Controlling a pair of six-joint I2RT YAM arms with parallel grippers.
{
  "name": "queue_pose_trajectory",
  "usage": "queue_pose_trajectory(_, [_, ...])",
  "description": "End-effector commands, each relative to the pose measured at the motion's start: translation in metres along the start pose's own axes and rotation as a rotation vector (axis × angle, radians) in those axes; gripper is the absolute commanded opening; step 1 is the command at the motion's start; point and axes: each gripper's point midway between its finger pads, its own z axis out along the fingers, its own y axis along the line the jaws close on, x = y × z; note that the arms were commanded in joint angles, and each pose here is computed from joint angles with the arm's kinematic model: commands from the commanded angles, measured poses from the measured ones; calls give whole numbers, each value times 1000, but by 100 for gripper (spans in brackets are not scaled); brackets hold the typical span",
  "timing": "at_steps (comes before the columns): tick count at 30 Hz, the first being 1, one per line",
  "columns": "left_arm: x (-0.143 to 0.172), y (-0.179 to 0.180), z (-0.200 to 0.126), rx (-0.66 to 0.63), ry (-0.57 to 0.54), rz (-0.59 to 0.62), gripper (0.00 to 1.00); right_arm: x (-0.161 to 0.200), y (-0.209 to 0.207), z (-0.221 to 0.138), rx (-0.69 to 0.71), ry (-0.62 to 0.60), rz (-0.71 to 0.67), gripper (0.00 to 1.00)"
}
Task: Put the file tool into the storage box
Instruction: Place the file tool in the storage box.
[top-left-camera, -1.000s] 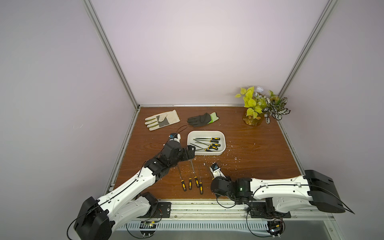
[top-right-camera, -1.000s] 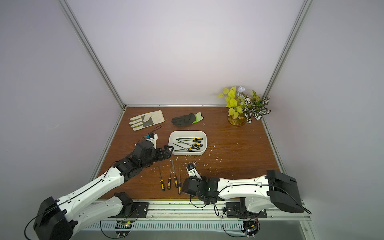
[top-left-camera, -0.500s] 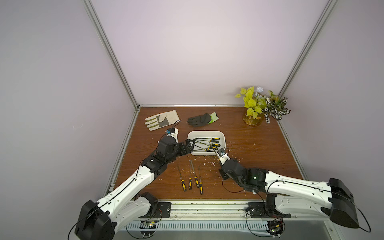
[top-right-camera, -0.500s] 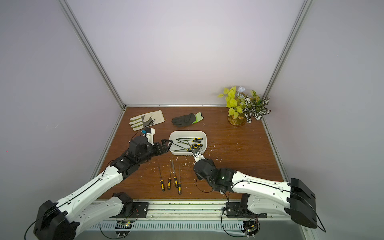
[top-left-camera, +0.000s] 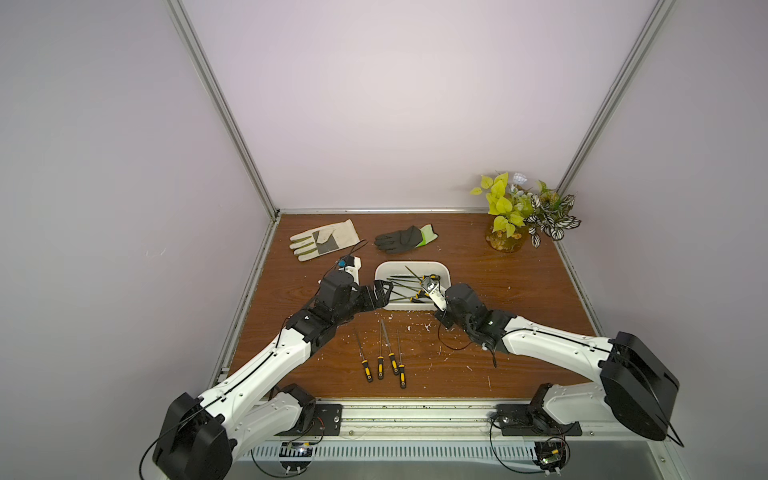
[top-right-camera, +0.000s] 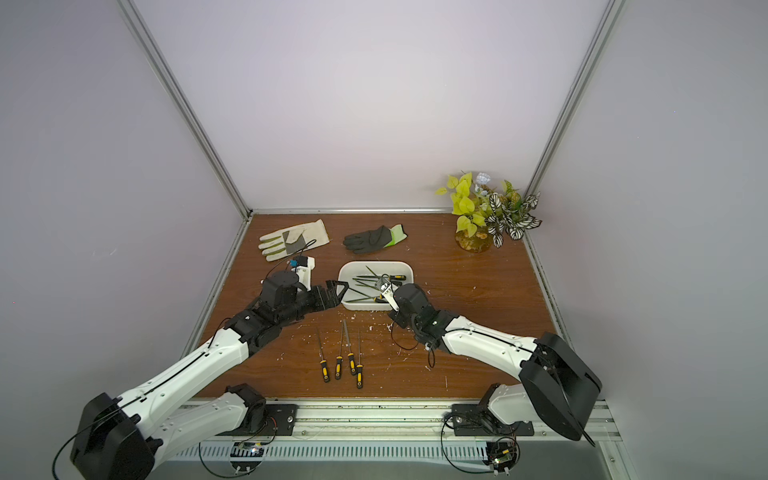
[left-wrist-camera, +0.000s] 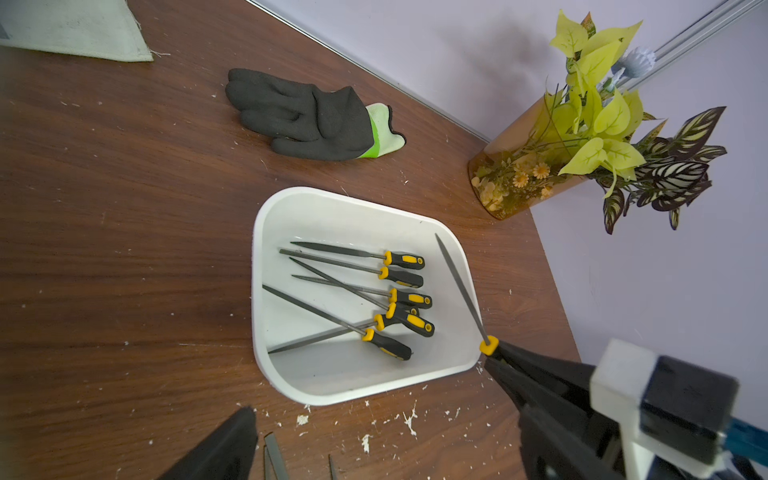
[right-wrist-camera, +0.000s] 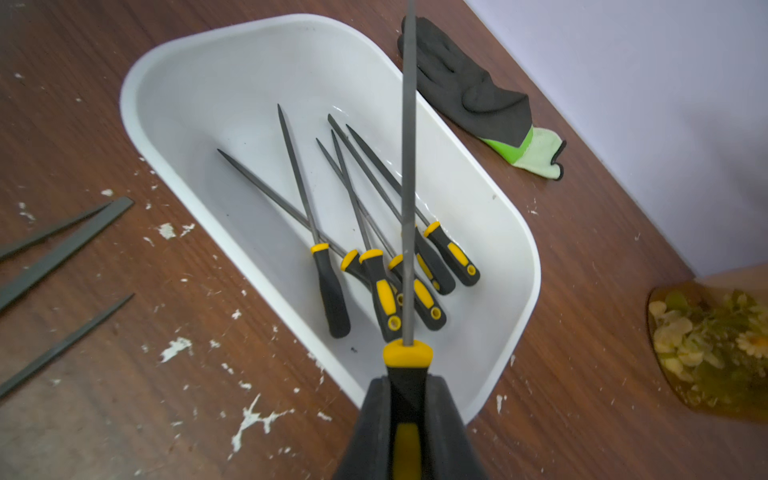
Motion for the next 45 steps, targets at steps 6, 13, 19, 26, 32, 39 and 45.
queue_pose_trajectory(6, [-4, 10, -8, -31, -26, 39, 100, -40, -16, 40, -63, -93, -123, 0])
queue_pose_trajectory(13, [-1, 16, -13, -43, -33, 40, 100, -16, -11, 70, -120, 34, -202, 0])
queue_pose_trajectory(19, [-1, 19, -15, -49, -40, 36, 100, -9, -9, 74, -136, 29, -250, 0])
queue_pose_trajectory(26, [-1, 18, -14, -46, -39, 36, 100, 1, -4, 76, -173, 81, -320, 0])
queue_pose_trajectory(32, [-2, 16, -11, -36, -31, 30, 100, 7, -12, 82, -118, 101, -334, 15])
queue_pose_trajectory(39, [-3, 13, -12, -26, -35, 24, 100, -8, -35, 85, 14, 73, -287, 39])
queue_pose_trajectory(45, [-1, 15, -12, -32, -29, 20, 100, -40, -50, 63, 51, -16, -171, 43])
